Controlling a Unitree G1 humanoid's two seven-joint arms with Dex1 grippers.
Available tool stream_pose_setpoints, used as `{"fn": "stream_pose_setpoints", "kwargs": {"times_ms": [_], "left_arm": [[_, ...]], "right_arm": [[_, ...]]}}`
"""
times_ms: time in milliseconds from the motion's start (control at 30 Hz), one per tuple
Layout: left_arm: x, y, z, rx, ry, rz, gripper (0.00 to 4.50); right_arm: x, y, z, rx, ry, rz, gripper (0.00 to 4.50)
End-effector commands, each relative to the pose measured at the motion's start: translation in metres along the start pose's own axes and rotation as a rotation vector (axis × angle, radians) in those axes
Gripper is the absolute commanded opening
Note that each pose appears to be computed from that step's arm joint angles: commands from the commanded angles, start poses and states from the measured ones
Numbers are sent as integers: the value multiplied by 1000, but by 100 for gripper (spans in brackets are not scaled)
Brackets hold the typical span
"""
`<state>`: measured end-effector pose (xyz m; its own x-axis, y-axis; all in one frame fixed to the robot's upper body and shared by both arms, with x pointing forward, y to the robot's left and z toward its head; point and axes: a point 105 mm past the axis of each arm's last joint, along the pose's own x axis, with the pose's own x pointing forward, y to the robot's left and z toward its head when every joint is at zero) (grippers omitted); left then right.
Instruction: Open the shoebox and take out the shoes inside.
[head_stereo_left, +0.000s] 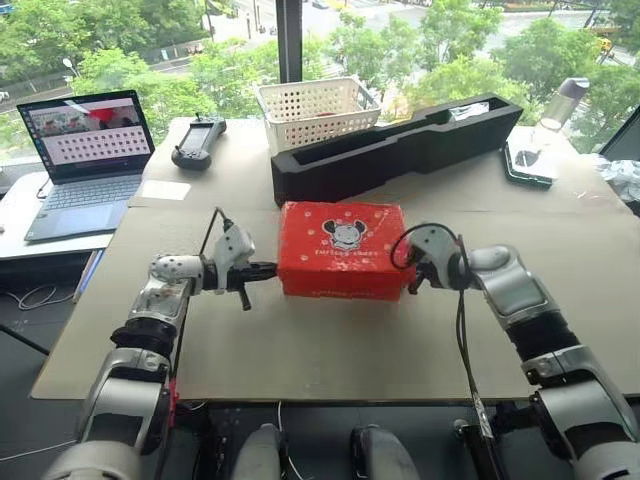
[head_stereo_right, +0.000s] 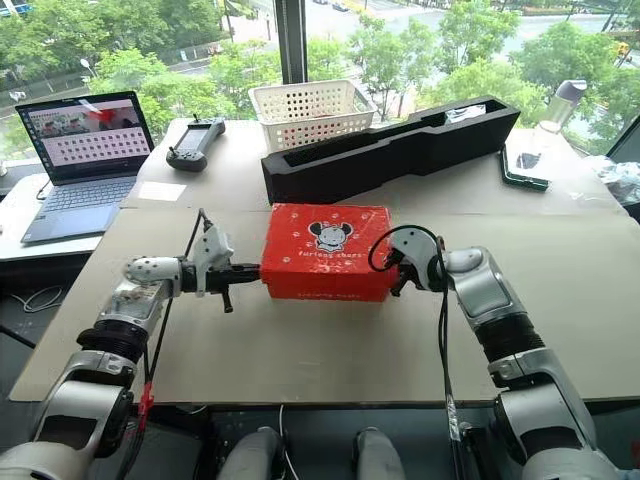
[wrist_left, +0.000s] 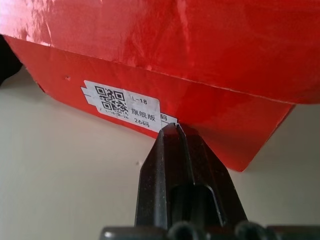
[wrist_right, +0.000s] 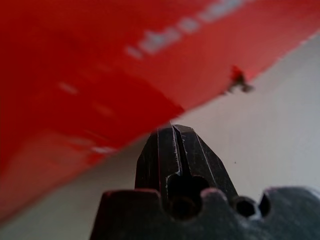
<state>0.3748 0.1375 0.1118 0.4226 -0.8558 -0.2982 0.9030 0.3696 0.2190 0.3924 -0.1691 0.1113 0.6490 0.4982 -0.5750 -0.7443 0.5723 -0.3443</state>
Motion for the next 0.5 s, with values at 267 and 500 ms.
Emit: {"fn": "stream_pose_setpoints", "kwargs": {"times_ms": [267, 500], "left_arm": [[32, 0, 39, 105, -79, -40, 0], [28, -8, 36, 96, -92, -72, 0]], "right_arm": [[-17, -15, -1, -30, 5, -19, 3], [-30, -18, -5, -20, 13, -39, 3]]}}
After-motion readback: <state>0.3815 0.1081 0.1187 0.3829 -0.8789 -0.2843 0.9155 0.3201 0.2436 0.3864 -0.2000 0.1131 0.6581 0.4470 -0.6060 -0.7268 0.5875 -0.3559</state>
